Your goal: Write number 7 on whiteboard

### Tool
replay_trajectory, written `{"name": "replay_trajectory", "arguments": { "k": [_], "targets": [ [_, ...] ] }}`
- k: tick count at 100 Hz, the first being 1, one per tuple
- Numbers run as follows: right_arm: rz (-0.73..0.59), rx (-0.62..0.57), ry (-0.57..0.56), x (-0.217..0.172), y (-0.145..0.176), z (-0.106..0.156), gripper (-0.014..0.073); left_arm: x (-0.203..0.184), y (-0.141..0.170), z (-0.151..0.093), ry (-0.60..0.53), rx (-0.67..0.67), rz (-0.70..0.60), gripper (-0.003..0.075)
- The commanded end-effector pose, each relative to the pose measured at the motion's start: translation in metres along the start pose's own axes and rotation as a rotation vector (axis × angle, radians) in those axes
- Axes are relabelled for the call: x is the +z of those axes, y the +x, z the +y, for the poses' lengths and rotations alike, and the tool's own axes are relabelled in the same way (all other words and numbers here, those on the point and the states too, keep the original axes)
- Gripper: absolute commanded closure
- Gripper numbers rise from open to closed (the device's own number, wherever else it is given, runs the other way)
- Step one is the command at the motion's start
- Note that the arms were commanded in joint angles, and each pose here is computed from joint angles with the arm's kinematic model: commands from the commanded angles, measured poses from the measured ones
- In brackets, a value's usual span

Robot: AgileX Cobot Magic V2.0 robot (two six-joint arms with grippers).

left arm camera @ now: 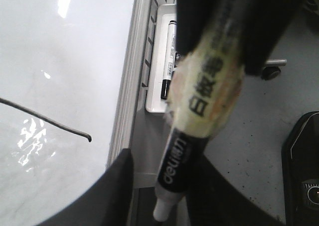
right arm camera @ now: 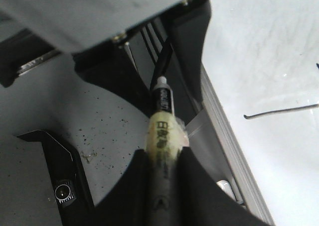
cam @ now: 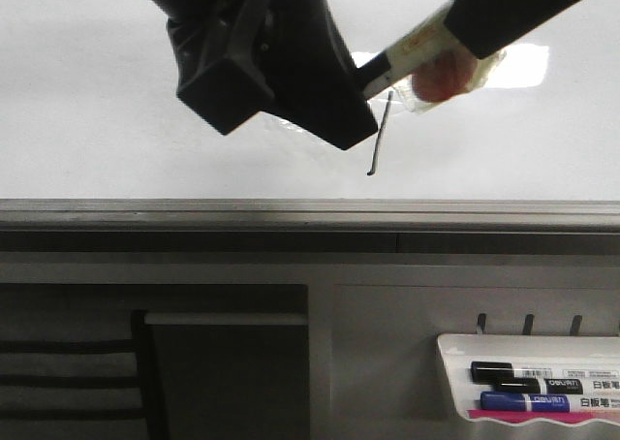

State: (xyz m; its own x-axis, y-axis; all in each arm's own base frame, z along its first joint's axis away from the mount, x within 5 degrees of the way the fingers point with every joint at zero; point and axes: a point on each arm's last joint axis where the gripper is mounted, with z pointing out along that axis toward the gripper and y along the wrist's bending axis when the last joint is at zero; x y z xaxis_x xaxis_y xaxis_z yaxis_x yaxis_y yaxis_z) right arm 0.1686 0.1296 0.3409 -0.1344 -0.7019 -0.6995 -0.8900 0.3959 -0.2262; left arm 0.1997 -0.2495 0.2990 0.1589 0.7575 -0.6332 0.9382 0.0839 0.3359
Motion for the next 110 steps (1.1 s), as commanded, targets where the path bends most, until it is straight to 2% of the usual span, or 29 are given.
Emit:
{"name": "replay_trajectory", "arguments": {
  "k": [1, 23, 29, 39, 49, 58, 63, 85, 99, 110],
  "targets": [
    [-0.076, -0.012, 0.049, -0.011, -0.012, -0.004, 0.0651, -0.016, -0.017, 0.007, -0.071, -0.006, -0.092, 0.0603],
    [-0.076, -0.012, 0.049, -0.011, -0.012, -0.004, 0.065, -0.016, -0.017, 0.007, -0.071, -0.006, -0.092, 0.0738],
    [-0.079, -0.012, 0.052, -0.011, -0.012, -0.004, 0.0633, -0.016, -0.017, 0.007, -0.071, -0.006, -0.092, 0.0741],
    [-0.072, -0.018, 0.059, -0.012, -0.012, -0.005, 0.0536, -0.016, -0.017, 0.007, -0.072, -0.006, -0.092, 0.0741],
    [-0.061, -0.032, 0.067, -0.012, -0.011, -0.006, 0.0387, -0.016, -0.016, 0.008, -0.075, -0.038, -0.089, 0.0741],
    [-0.069, -0.037, 0.074, -0.015, -0.011, -0.005, 0.0296, -0.019, -0.01, 0.015, -0.088, -0.12, -0.08, 0.0741],
    [-0.073, -0.041, 0.083, -0.019, -0.011, -0.004, 0.0279, -0.021, -0.006, 0.019, -0.096, -0.159, -0.072, 0.0741],
    [-0.091, 0.101, 0.228, -0.054, 0.002, -0.013, 0.0281, -0.051, 0.027, 0.047, -0.171, -0.427, 0.002, 0.0741],
    [-0.09, 0.134, 0.287, -0.07, 0.009, -0.014, 0.0281, -0.087, 0.055, 0.062, -0.276, -0.633, 0.062, 0.0741],
    [-0.074, 0.148, 0.291, -0.074, 0.012, -0.014, 0.0281, -0.116, 0.083, 0.068, -0.371, -0.795, 0.167, 0.0741]
  ]
}}
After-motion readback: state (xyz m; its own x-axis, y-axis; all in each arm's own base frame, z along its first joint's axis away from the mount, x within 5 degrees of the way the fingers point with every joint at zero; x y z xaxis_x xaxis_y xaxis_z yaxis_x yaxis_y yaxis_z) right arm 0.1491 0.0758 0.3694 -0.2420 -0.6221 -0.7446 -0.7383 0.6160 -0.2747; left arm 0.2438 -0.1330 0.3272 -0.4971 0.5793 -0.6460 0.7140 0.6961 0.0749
